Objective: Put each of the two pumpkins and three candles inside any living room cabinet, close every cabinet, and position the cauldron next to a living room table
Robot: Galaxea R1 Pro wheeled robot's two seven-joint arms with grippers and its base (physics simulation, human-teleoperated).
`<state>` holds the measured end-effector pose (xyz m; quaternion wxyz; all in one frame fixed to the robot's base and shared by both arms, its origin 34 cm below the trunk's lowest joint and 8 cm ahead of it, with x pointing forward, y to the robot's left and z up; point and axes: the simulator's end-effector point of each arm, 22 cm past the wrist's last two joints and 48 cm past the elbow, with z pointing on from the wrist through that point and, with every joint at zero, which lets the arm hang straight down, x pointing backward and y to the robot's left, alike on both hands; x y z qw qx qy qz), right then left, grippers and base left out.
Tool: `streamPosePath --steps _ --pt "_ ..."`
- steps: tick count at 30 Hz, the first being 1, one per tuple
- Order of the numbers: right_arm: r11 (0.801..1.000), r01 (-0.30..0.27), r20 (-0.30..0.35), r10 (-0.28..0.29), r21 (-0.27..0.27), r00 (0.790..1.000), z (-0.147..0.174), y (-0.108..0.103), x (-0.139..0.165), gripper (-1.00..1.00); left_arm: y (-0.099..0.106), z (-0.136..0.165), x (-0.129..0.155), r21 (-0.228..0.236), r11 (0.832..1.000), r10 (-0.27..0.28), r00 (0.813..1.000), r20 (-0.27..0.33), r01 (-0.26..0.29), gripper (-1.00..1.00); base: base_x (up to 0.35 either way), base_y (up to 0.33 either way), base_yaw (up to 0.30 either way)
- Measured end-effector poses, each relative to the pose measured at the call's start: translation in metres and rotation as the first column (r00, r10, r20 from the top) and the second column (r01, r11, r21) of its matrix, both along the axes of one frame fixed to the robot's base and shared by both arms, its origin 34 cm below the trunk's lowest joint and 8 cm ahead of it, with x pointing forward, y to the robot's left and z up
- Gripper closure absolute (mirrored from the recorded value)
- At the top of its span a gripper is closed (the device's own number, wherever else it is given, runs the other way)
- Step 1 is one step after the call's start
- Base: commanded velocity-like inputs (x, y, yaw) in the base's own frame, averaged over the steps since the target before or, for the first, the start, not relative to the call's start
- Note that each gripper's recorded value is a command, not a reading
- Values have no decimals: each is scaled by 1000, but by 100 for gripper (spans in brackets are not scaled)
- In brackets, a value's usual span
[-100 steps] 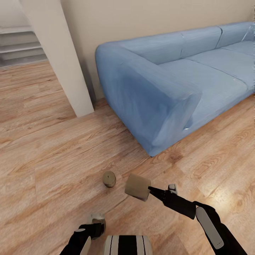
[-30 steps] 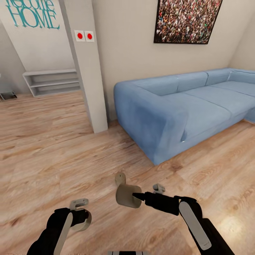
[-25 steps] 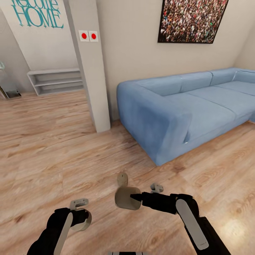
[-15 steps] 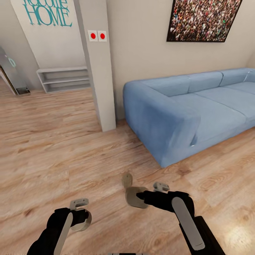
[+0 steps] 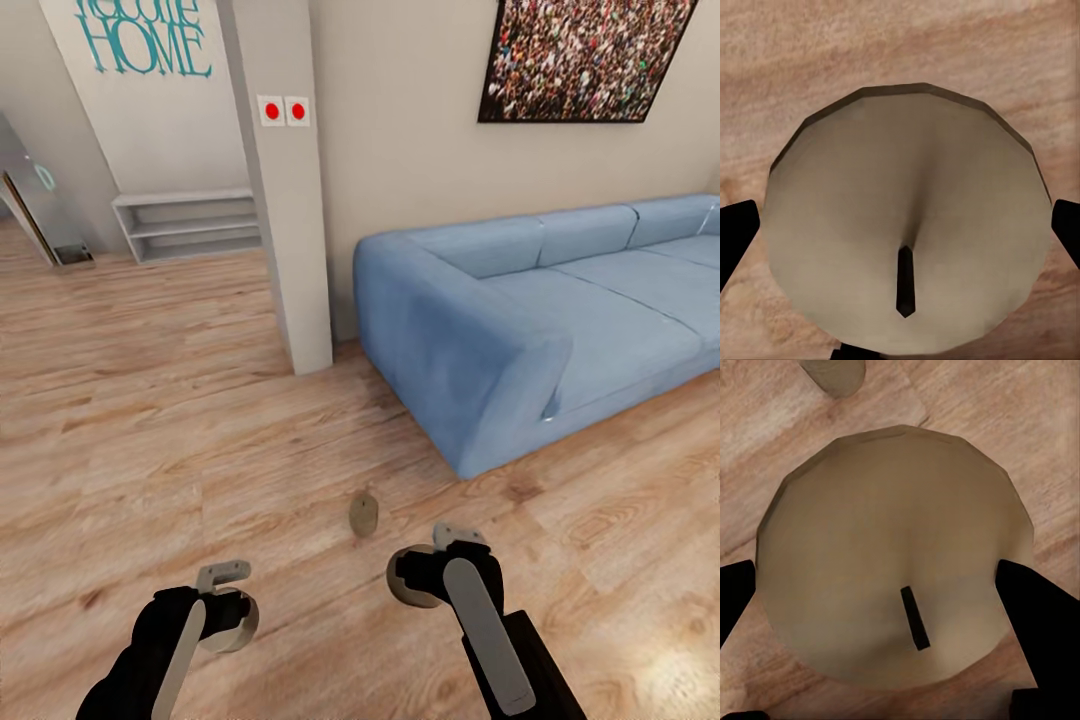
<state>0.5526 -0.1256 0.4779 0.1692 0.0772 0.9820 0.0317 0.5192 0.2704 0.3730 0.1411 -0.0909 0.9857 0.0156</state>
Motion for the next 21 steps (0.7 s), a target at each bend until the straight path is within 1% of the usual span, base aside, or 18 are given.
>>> streamPosePath --steps 3,7,13,16,21 --pt "1000 0 -1 0 2 1000 6 0 1 100 0 6 1 0 1000 0 1000 0 0 100 -228 54 0" --pt "1000 -5 -3 5 1 1000 14 2 2 100 0 14 1 -1 1000 -1 1000 -12 1 100 -302 100 0" --pt "1000 -11 -4 11 9 1000 27 5 5 100 -1 27 3 -3 1000 -1 1000 -14 1 100 -304 117 -4" --pt "1000 -9 -4 9 11 1000 33 5 6 100 1 34 4 -1 1000 0 1000 -15 0 100 -284 194 -158" --pt "1000 -4 -5 4 10 1000 44 3 9 100 0 44 6 -5 1000 0 1000 -16 0 100 -272 220 -258"
